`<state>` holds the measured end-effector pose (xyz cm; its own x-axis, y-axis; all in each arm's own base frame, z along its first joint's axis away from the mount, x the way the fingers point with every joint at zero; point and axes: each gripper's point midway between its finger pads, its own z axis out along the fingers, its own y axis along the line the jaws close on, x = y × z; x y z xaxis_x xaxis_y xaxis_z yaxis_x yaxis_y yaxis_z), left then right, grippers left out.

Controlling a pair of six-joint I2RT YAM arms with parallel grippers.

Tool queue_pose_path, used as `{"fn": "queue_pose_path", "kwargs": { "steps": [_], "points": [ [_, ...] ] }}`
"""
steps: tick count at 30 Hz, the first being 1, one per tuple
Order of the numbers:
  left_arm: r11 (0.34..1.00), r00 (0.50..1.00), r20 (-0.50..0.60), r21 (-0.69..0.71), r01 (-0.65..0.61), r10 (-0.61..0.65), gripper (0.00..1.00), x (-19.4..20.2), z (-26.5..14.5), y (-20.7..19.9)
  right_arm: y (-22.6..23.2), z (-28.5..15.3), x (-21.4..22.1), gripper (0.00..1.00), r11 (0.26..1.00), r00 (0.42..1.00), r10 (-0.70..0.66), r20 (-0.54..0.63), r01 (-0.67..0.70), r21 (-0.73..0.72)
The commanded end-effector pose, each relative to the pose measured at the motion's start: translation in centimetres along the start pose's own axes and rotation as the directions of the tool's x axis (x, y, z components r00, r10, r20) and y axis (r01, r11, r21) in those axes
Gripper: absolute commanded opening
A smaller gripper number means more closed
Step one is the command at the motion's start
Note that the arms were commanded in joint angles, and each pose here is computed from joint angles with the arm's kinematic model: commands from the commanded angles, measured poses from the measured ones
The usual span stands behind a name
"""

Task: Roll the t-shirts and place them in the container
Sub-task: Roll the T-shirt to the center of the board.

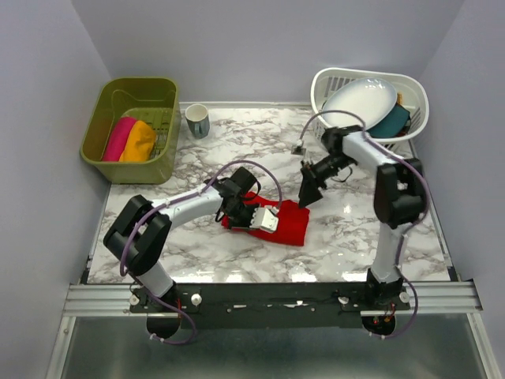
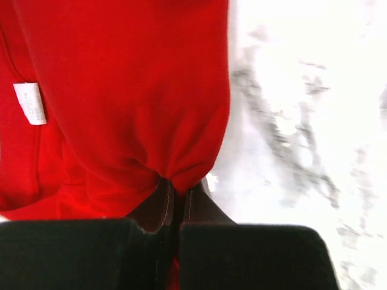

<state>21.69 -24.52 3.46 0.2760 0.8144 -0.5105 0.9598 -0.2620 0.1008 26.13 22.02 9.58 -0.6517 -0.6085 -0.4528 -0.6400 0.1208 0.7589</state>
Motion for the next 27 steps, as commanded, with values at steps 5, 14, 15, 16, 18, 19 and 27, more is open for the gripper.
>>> {"fn": "queue_pose_path", "kwargs": {
  "steps": [5, 14, 15, 16, 18, 19, 27],
  "points": [
    [0.853, 0.947, 0.027, 0.443, 0.276, -0.321, 0.0, -1.3, -1.5, -6.5, 1.8, -6.0, -1.2, 1.0, 0.339, 0.586, -0.778, -0.224, 0.693, 0.636],
    [0.774, 0.894, 0.037, 0.516, 0.366, -0.447, 0.0, -2.8, -1.8, -5.1, 5.0, 2.9, 3.4, 1.0, 0.316, 0.456, -0.85, -0.264, 0.842, 0.436],
    [0.767, 0.887, 0.035, 0.52, 0.376, -0.459, 0.0, -2.8, -1.9, -5.1, 4.9, 3.2, 3.3, 1.0, 0.322, 0.459, -0.849, -0.262, 0.842, 0.433],
    [0.763, 0.882, 0.044, 0.522, 0.381, -0.47, 0.0, -3.0, -2.0, -4.7, 4.8, 3.4, 3.3, 1.0, 0.329, 0.465, -0.847, -0.258, 0.84, 0.431],
    [0.739, 0.871, 0.034, 0.546, 0.395, -0.491, 0.0, -3.1, -2.2, -5.0, 4.1, 4.2, 3.4, 1.0, 0.339, 0.475, -0.84, -0.264, 0.838, 0.428],
    [0.733, 0.865, 0.038, 0.551, 0.4, -0.5, 0.0, -3.3, -2.3, -4.8, 4.0, 4.4, 3.5, 1.0, 0.341, 0.475, -0.838, -0.267, 0.84, 0.422],
    [0.647, 0.793, 0.016, 0.589, 0.485, -0.609, 0.0, -3.2, -2.3, -4.2, 3.9, 6.5, 5.0, 1.0, 0.428, 0.518, -0.814, -0.265, 0.841, 0.331]
  ]
}}
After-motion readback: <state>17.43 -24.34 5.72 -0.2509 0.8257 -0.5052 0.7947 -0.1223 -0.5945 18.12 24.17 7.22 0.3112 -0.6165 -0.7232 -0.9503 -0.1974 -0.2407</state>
